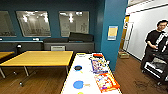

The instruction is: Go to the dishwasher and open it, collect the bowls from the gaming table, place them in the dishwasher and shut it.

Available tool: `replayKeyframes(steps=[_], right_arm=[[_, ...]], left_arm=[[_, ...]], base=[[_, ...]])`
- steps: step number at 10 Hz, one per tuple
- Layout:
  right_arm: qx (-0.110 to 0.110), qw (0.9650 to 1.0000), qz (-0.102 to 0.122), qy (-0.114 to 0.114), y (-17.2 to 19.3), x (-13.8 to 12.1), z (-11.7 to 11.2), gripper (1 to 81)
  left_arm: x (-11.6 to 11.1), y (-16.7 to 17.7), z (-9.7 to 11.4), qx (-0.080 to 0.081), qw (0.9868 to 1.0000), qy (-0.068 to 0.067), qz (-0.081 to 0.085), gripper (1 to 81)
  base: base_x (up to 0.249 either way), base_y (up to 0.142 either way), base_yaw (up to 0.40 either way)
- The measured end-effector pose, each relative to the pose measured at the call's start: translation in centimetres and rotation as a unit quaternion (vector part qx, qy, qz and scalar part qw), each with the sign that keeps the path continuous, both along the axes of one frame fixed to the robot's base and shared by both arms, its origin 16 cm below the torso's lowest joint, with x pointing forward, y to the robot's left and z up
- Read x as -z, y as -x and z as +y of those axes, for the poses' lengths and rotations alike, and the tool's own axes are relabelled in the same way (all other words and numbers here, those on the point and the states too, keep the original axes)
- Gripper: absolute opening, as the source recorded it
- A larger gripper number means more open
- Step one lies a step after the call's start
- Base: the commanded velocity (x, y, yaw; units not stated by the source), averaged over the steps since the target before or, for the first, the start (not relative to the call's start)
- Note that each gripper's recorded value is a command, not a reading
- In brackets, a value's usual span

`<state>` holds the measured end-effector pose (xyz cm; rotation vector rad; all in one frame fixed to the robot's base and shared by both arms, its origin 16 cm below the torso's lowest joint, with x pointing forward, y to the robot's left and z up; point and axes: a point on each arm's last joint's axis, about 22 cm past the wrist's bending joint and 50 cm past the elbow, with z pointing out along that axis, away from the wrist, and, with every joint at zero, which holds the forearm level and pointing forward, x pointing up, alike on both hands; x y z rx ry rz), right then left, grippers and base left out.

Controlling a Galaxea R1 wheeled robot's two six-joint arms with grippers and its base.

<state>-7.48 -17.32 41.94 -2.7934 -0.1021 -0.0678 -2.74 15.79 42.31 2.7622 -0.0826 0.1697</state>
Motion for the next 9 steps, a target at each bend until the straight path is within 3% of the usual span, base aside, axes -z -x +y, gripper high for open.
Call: replayKeyframes(steps=[1,5,7,9], right_arm=[[-0.001,1.0000,0.005,0.001,0.5,0.0,-0.2,81.1],[0.005,0.9999,-0.006,0.008,-0.2,0.1,-1.7,81.1],[0.007,0.9999,-0.007,-0.009,-0.1,-0.4,-1.1,81.1],[0.009,0.9994,-0.009,-0.034,-0.2,-1.4,-1.3,81.1]], left_arm=[[-0.1,-0.8,-0.2,-0.002,1.0000,0.002,-0.008,81.1],[0.0,0.6,0.3,-0.002,1.0000,-0.001,0.002,81.1],[-0.1,0.6,0.8,-0.004,1.0000,0.001,0.002,81.1],[-0.6,0.5,0.3,-0.007,0.9998,0.019,0.003,81.1]], base=[[0.000,0.000,0.000],[0.000,0.000,0.000],[0.000,0.000,0.000],[0.000,0.000,0.000]])
